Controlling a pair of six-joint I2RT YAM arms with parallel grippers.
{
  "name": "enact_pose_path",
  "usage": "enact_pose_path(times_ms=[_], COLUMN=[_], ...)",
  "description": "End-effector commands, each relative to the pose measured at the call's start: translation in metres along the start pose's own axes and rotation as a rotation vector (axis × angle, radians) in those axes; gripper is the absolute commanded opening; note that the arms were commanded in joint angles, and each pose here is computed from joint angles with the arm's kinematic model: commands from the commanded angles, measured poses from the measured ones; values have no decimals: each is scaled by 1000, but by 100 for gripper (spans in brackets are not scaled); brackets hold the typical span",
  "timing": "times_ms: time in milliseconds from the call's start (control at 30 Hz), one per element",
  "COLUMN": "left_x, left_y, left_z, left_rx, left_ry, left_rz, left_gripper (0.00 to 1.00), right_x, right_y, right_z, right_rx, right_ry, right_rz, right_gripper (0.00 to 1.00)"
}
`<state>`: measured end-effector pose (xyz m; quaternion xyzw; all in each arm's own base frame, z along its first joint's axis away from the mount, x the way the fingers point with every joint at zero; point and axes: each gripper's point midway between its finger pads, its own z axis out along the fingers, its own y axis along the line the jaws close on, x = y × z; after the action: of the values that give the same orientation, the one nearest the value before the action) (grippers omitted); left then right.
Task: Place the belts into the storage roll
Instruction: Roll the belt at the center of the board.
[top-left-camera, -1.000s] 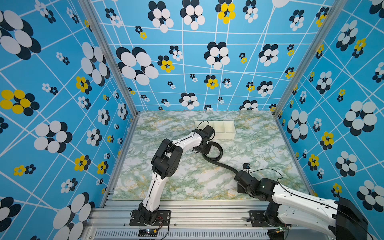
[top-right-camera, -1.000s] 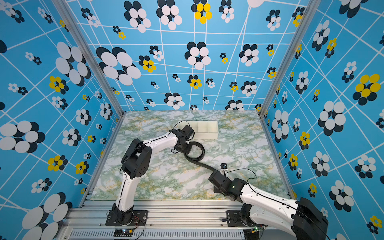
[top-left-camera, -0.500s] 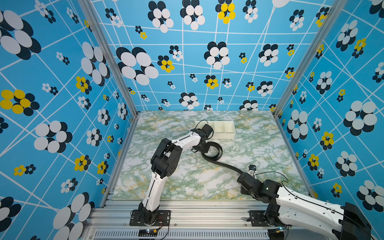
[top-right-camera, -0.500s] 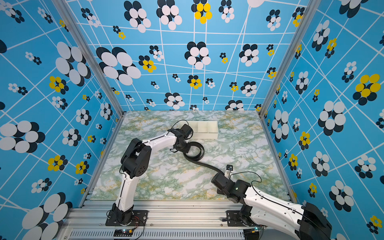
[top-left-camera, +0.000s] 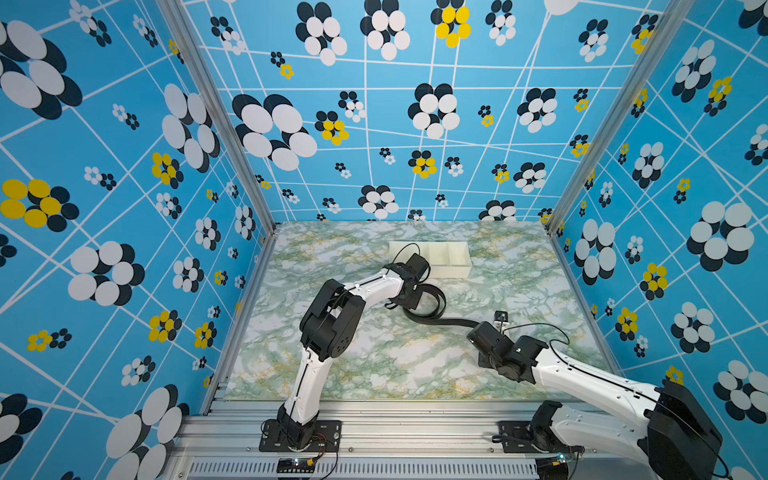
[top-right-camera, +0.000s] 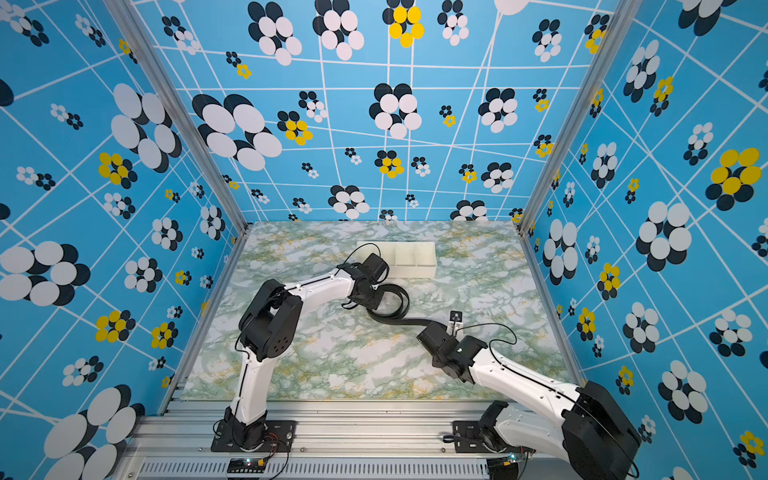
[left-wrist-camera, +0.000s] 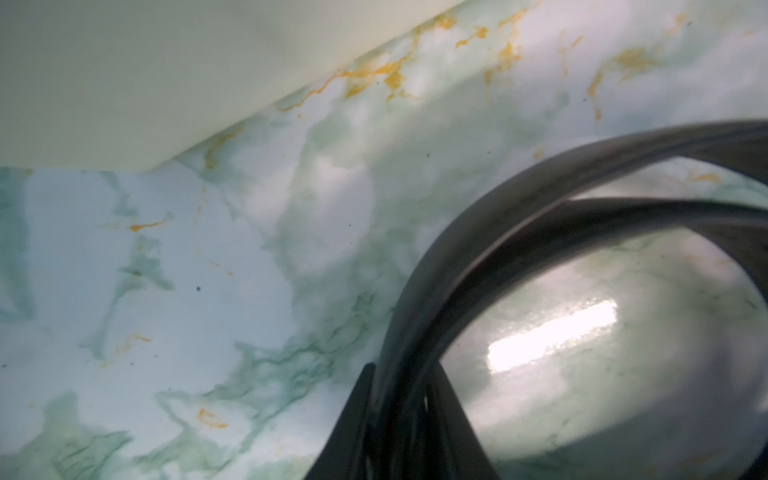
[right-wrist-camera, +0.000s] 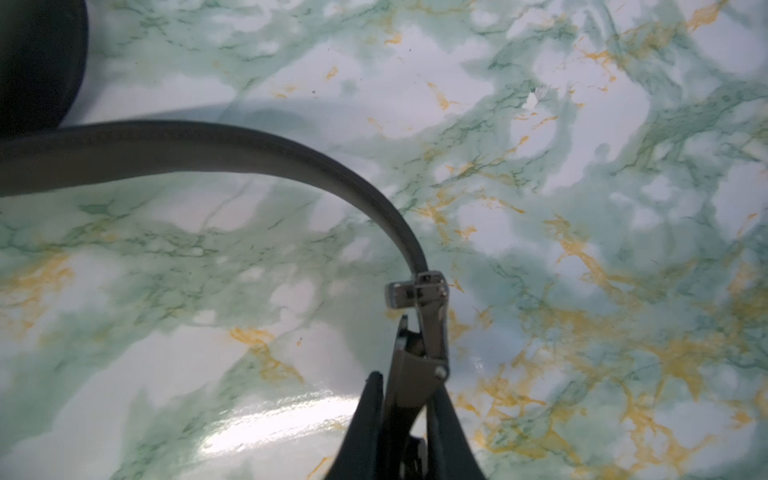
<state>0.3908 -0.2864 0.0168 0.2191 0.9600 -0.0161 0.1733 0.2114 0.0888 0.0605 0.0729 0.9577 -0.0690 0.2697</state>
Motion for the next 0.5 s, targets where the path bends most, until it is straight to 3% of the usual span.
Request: enact_pose_path(times_ms=[0, 300, 433, 467], left_x=[110, 138, 144, 146], left_y=[10, 6, 0, -2], left_z=[28, 8, 2, 2], left_rx=[-99, -108, -120, -121], left_ry=[369, 367, 352, 354], left_rz=[133, 165, 182, 188], left_gripper=[19, 19, 19, 18], right_x=[-27, -61, -71, -74], right_y=[-8, 20, 45, 49], right_z=[-3, 25, 42, 46], right_rx=[71, 74, 70, 76], right_ry=[-52, 27, 84, 86], right_rz=[3, -5, -45, -52], right_gripper=[2, 8, 21, 29])
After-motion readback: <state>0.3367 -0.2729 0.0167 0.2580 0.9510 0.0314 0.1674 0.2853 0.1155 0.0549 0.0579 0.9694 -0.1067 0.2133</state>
